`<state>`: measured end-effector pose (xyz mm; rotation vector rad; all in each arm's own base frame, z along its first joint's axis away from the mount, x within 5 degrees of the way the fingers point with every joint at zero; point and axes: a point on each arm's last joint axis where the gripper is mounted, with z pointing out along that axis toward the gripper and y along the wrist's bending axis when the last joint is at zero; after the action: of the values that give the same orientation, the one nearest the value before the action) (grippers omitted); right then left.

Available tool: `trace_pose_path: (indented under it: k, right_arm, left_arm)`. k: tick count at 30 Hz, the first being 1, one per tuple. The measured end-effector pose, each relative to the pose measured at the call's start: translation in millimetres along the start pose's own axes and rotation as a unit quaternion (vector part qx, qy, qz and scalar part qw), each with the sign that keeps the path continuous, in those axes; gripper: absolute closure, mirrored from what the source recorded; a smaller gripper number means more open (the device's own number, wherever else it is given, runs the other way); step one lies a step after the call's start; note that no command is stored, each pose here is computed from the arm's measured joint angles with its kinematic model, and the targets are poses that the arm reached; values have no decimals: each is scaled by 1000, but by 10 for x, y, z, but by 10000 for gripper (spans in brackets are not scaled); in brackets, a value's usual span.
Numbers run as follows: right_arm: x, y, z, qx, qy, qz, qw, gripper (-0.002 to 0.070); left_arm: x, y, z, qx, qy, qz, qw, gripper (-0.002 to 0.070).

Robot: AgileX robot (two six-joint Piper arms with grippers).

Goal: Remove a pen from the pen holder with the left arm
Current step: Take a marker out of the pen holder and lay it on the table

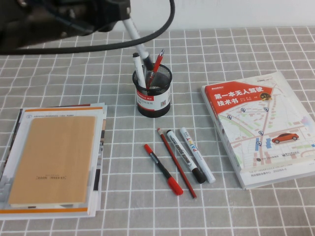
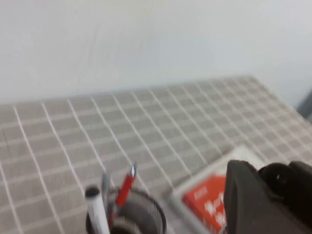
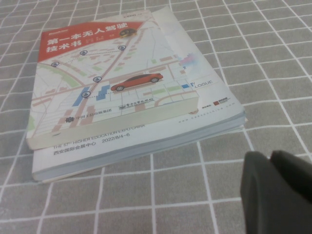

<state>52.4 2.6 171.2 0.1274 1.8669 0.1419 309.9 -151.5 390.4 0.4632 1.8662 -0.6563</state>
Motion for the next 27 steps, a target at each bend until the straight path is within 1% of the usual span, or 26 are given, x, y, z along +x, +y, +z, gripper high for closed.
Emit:
trace_pose_path:
  k: [2, 4, 8, 11, 13, 18, 23, 27]
  right_arm:
    - [0, 0, 0, 0, 0, 0, 1000, 689]
    - [0, 0, 0, 0, 0, 0, 1000, 689]
    - [0, 0, 0, 0, 0, 0, 1000, 689]
    - [0, 0, 0, 0, 0, 0, 1000, 689]
    - [0, 0, 0, 0, 0, 0, 1000, 689]
    - [0, 0, 0, 0, 0, 0, 1000, 689]
    - [0, 0, 0, 0, 0, 0, 1000, 689]
    - [0, 0, 0, 0, 0, 0, 1000, 689]
  left_arm:
    - [-51, -71, -168, -1, 34, 14, 999, 560]
    - [-77, -109, -311, -12, 79, 27, 996, 560]
    - [-43, -119, -486, -39, 164, 31, 985, 560]
    - [66, -128, -541, -36, 233, 24, 971, 560]
    - [121, -126, -543, -32, 263, 20, 964, 560]
    - [261, -89, -498, -34, 289, 10, 957, 560]
    - [619, 13, -357, -41, 327, -14, 944, 560]
    - [897, 85, -237, -49, 317, -46, 946, 560]
